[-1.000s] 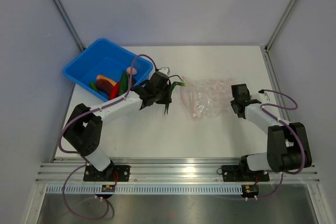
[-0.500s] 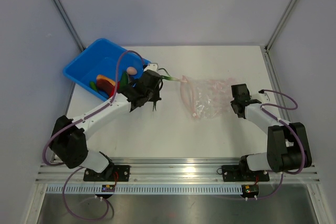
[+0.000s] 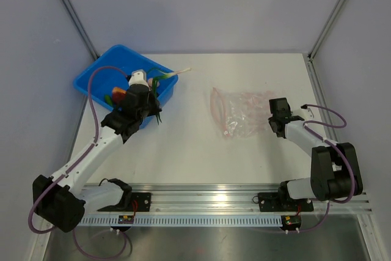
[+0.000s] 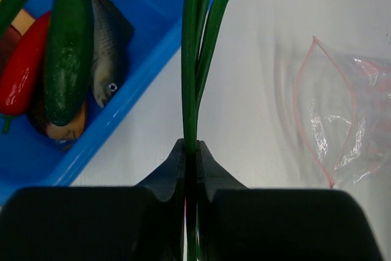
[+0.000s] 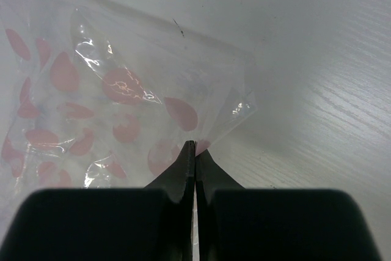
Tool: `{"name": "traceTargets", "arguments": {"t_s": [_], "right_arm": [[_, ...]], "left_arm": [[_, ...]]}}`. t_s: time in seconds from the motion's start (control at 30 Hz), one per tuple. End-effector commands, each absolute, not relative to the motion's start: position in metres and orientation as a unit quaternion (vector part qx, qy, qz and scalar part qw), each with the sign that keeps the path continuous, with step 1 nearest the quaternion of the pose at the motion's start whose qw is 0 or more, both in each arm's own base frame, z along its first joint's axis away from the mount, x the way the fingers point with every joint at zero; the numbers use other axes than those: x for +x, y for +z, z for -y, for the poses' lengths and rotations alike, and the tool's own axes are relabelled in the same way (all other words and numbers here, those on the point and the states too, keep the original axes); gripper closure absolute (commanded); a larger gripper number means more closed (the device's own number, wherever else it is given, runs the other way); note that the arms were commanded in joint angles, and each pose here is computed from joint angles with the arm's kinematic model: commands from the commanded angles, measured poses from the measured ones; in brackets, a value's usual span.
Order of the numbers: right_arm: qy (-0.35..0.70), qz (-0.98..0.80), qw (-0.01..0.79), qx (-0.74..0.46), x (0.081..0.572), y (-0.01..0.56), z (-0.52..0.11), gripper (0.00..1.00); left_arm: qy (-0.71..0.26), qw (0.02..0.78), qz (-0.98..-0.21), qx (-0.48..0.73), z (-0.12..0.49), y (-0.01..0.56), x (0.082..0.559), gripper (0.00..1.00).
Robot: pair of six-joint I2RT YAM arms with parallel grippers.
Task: Open the zip-top bag and remove the fake food
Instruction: Place the fake vegetable in the bin.
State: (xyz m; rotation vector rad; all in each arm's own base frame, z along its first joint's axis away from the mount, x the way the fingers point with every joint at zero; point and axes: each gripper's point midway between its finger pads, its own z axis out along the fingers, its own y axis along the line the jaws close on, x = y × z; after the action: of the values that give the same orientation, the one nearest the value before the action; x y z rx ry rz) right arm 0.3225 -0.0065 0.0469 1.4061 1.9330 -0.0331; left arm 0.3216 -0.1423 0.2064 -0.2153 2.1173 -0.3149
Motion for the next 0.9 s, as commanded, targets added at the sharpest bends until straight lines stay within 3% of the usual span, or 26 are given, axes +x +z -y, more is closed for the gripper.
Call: {"name": "traceTargets", "arguments": {"t_s": [0.0, 0.43, 0.87], "right_arm": [[-0.017, -0.737, 0.388, 0.552, 0.332, 0.059, 0.012, 1.00], [-0.014, -0.738, 0.388, 0.552, 0.331, 0.059, 0.011, 1.00], [-0.006, -0.739, 0.387, 0.552, 0.333, 0.059, 0.009, 1.00]], "left_arm": [[-0.179, 0.498, -0.839, -0.128, 0.132, 0.219, 0.327, 1.00], [-0.169, 0.491, -0.798, -0.306, 0.056, 0.200, 0.335, 1.00], [-0.185, 0.477, -0.794, -0.328, 0.043, 0.180, 0.360, 0.99]]}}
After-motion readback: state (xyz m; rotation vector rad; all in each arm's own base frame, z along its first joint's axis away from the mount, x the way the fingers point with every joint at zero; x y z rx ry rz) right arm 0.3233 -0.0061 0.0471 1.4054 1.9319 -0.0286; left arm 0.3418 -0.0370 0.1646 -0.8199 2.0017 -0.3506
